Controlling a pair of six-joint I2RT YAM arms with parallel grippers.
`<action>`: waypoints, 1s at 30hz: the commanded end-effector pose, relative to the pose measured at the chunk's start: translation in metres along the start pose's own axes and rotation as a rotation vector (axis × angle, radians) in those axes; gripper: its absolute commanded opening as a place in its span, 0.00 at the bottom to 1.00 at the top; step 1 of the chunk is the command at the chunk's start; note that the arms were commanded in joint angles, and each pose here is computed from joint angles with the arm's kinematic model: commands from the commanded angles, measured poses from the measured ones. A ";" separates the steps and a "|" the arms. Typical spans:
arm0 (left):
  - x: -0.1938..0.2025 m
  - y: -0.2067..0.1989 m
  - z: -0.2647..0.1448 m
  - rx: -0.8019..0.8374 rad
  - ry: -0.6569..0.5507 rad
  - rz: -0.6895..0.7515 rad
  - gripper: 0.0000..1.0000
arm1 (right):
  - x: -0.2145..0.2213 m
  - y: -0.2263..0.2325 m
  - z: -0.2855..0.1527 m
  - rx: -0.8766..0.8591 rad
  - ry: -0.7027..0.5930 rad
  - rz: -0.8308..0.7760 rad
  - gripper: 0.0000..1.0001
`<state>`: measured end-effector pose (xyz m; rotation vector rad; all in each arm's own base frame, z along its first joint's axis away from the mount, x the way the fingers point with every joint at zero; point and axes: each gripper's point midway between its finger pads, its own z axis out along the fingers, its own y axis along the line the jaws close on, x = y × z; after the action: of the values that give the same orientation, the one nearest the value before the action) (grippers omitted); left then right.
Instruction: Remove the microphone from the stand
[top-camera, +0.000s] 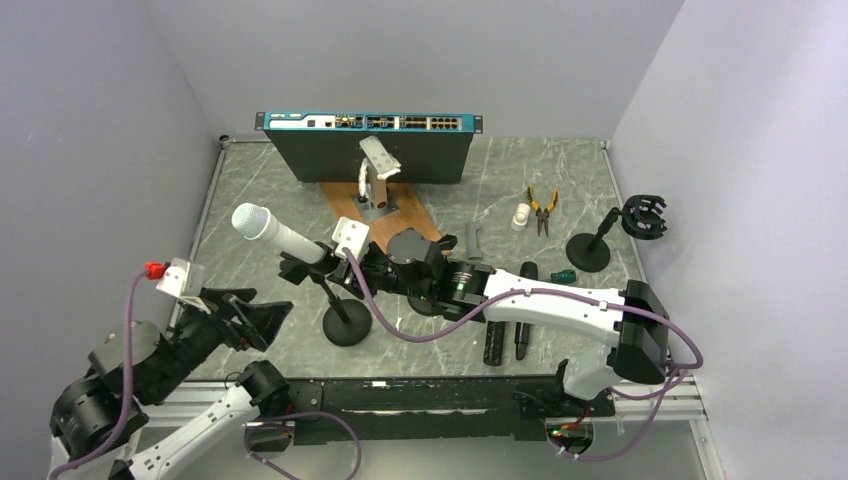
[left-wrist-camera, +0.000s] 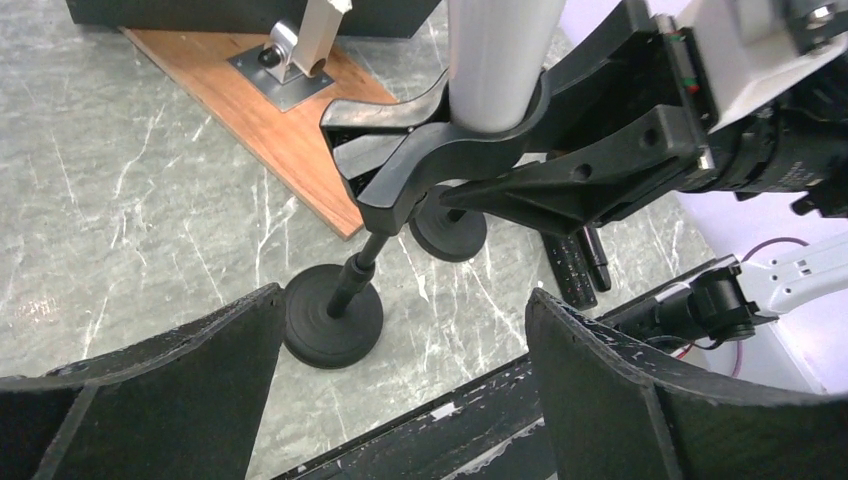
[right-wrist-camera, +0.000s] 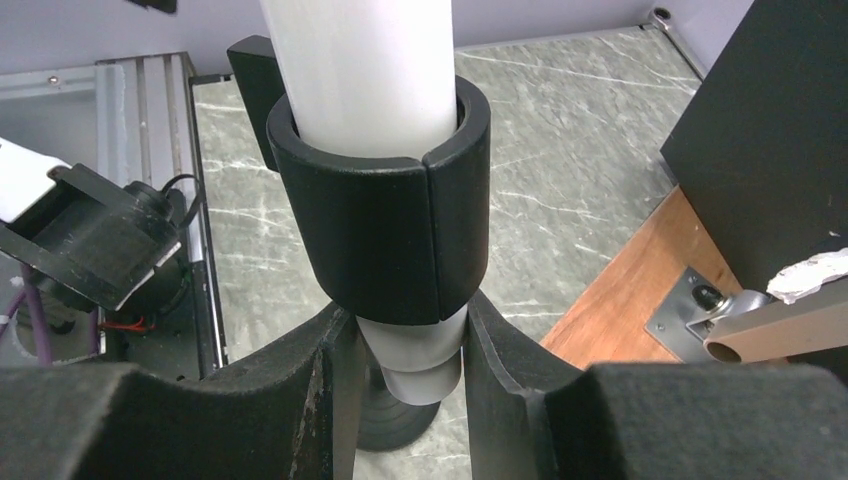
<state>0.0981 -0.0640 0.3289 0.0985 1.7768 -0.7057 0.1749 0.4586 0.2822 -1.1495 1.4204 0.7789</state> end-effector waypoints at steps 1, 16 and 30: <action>-0.002 -0.003 0.010 0.010 -0.039 -0.033 0.93 | -0.029 -0.010 -0.012 0.050 -0.084 0.005 0.15; 0.014 0.009 0.016 -0.015 -0.036 0.003 0.95 | -0.008 -0.020 -0.040 0.141 0.065 0.146 1.00; 0.037 0.024 0.024 -0.081 -0.017 -0.086 0.96 | -0.085 -0.042 -0.042 0.268 0.047 0.248 1.00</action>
<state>0.1138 -0.0740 0.2753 0.0448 1.8368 -0.6800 0.1823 0.4207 0.3655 -0.8954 1.6297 0.7713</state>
